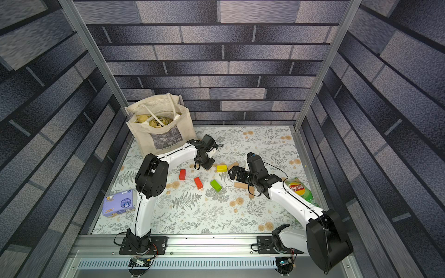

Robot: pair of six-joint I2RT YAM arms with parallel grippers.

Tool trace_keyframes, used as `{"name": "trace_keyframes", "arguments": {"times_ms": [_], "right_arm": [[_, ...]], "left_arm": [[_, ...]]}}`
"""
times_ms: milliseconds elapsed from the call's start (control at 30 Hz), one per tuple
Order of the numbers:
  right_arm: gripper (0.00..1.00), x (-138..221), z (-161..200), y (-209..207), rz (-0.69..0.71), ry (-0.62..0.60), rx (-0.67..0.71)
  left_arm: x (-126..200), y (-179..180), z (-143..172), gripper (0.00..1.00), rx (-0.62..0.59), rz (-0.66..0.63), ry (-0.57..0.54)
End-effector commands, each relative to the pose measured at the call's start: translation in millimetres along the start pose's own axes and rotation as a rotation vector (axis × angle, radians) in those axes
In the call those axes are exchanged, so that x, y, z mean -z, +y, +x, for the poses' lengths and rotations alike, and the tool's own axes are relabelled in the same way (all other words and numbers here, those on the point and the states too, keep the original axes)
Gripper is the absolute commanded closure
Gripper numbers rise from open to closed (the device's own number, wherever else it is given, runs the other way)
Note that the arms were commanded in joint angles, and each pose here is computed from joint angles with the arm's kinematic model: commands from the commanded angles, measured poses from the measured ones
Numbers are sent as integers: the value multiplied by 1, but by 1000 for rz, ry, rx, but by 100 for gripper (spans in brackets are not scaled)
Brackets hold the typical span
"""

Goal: Assemble the letter k with building blocks
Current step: Pick up the building block from the center of the board.

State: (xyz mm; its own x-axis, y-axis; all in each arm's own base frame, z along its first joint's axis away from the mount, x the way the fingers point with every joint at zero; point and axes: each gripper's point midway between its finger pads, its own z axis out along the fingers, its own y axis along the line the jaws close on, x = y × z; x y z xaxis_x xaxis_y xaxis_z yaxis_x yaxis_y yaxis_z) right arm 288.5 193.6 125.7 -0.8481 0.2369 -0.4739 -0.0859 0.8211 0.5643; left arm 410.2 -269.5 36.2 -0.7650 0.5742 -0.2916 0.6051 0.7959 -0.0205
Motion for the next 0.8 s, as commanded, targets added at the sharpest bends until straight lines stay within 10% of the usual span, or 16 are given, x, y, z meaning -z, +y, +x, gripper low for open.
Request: {"name": "trace_keyframes", "arguments": {"times_ms": [0, 767], "right_arm": [[0, 1, -3, 1, -13, -12, 2], [0, -5, -6, 36, -156, 53, -8]], "left_arm": [[14, 10, -7, 70, 30, -26, -19], [94, 32, 57, 77, 411, -166, -71]]}}
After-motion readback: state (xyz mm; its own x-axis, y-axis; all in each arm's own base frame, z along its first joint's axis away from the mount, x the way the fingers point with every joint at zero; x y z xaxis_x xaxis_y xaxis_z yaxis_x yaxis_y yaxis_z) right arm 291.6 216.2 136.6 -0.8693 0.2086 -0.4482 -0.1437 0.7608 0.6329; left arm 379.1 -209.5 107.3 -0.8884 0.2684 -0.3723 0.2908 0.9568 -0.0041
